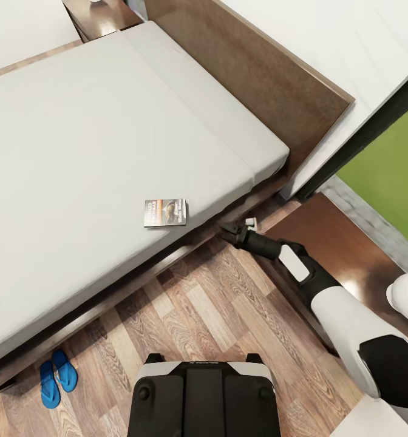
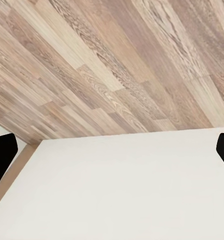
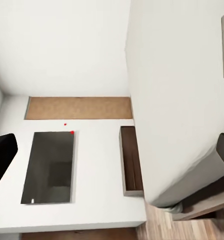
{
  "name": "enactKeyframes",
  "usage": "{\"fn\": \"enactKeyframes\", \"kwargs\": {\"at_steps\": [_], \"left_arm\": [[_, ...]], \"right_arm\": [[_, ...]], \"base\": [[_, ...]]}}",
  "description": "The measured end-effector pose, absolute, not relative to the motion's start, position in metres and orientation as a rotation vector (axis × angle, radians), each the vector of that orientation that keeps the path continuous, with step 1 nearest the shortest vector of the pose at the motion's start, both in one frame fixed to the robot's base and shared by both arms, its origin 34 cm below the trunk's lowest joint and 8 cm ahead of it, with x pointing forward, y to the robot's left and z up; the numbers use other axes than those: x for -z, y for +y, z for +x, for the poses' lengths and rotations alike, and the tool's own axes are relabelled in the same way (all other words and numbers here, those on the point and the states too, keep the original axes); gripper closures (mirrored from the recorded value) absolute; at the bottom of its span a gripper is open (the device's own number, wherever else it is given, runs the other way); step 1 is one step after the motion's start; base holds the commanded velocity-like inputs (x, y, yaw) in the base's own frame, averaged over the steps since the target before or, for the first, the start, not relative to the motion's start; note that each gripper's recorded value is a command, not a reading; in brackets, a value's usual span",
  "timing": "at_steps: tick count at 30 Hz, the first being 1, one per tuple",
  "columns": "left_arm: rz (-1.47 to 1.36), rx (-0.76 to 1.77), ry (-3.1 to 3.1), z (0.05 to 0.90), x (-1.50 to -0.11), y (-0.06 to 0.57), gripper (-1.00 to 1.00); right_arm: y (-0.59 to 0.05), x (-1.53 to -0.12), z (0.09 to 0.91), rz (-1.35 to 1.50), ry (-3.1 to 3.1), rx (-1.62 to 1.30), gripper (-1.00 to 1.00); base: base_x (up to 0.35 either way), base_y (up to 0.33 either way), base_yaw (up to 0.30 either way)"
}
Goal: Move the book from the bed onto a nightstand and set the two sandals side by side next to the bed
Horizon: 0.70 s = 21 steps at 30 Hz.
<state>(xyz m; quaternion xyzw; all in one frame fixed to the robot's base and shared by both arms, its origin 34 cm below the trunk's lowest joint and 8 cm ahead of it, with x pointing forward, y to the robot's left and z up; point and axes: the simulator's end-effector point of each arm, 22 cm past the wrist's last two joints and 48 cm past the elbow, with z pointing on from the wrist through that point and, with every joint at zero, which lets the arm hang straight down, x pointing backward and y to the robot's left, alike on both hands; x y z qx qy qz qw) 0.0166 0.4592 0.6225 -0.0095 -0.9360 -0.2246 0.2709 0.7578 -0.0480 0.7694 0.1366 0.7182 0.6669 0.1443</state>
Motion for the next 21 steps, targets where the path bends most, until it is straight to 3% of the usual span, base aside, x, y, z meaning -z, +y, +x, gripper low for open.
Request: {"fn": "enactKeyframes", "kwargs": {"at_steps": [21], "left_arm": [[-0.024,0.606,-2.527,0.017,-0.622,0.458,-1.0]], "right_arm": [[-0.053,-0.766,0.77,0.371,2.101,-1.892,-1.0]], "base": [[0.0,0.0,0.0]]}}
